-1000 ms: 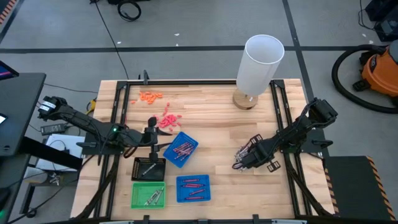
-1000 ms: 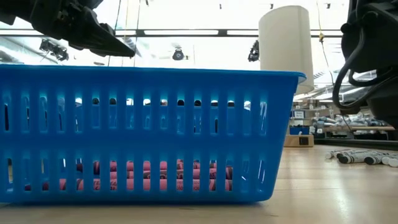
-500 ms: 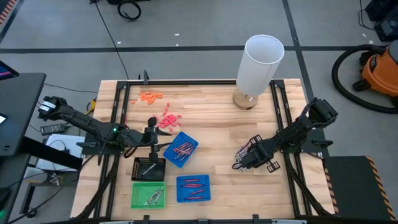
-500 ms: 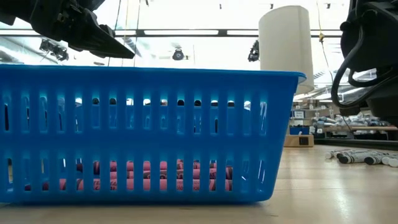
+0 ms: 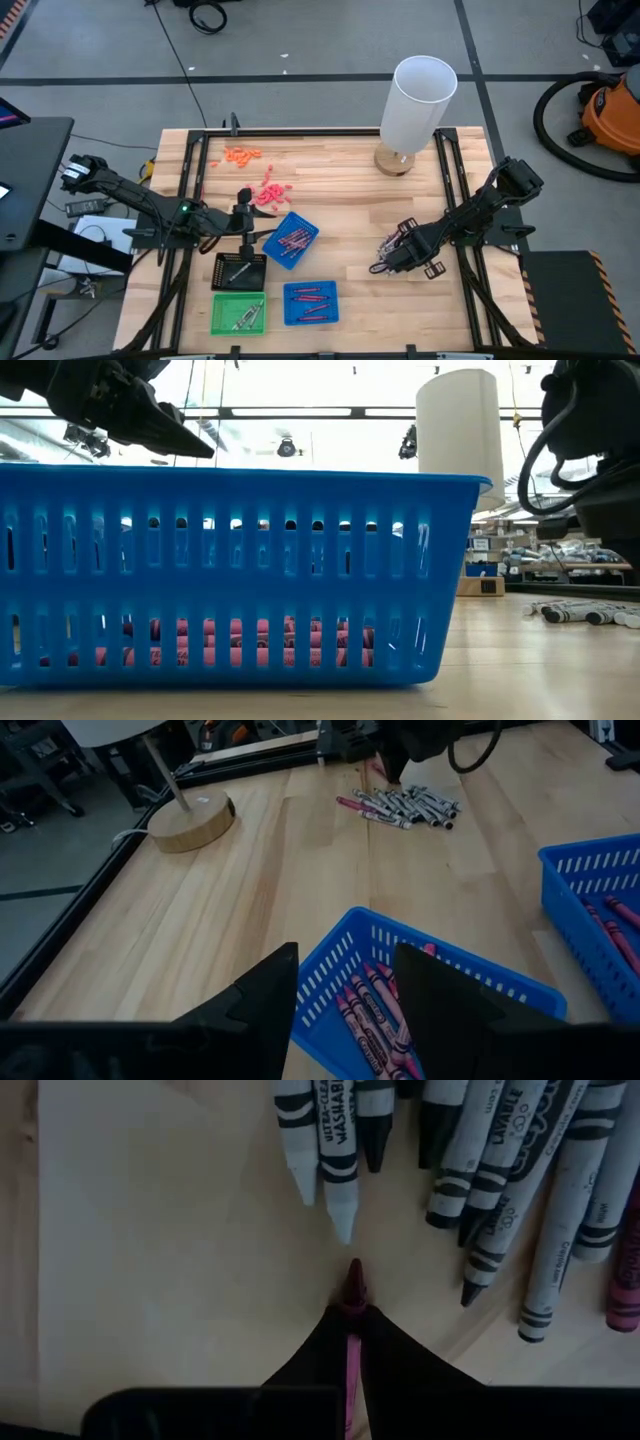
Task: Sort crayons
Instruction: Put the violet crayon into the bottom blue bin
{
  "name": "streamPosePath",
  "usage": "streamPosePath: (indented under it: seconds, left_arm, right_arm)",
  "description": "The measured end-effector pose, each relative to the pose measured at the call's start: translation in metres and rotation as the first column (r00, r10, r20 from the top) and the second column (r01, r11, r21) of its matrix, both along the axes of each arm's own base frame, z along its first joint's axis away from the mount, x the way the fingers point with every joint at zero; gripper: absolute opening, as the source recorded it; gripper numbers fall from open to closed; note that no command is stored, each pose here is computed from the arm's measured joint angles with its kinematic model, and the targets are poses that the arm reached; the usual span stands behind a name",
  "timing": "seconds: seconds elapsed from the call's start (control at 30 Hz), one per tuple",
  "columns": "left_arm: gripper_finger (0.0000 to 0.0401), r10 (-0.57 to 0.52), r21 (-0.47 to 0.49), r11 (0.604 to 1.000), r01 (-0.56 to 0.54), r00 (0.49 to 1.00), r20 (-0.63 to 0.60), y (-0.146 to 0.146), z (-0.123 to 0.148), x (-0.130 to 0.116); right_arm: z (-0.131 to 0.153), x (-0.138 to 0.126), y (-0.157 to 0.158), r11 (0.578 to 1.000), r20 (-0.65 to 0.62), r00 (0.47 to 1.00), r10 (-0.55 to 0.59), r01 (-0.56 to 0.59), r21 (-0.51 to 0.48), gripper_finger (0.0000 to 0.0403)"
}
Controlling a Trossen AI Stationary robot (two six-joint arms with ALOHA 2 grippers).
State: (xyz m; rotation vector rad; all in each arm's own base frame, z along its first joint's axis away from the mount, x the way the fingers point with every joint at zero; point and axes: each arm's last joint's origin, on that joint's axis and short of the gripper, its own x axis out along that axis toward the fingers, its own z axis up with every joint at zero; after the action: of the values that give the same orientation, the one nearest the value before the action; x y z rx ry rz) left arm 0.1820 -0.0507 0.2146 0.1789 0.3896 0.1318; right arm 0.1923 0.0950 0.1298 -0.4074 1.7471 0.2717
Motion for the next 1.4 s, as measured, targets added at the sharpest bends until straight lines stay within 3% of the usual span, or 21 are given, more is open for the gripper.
streamPosePath:
  seconds: [0.4,1.4]
  left_arm:
    - [0.0176,-0.022,0.003,1.000,0.022,1.000,-0.005,-0.004,0.000,-0.001]
    - [0.0176,-0.023,0.013,1.000,0.023,0.999,-0.026,-0.004,-0.002,-0.002]
  right_arm:
    - [0.002,0.004,0.001,0.999,0.030,0.999,-0.027,0.027,-0.018,0.0017]
    - [0.049,0.032,0.013,0.999,0.097,0.995,-0.033,0.035,-0.022,0.0016]
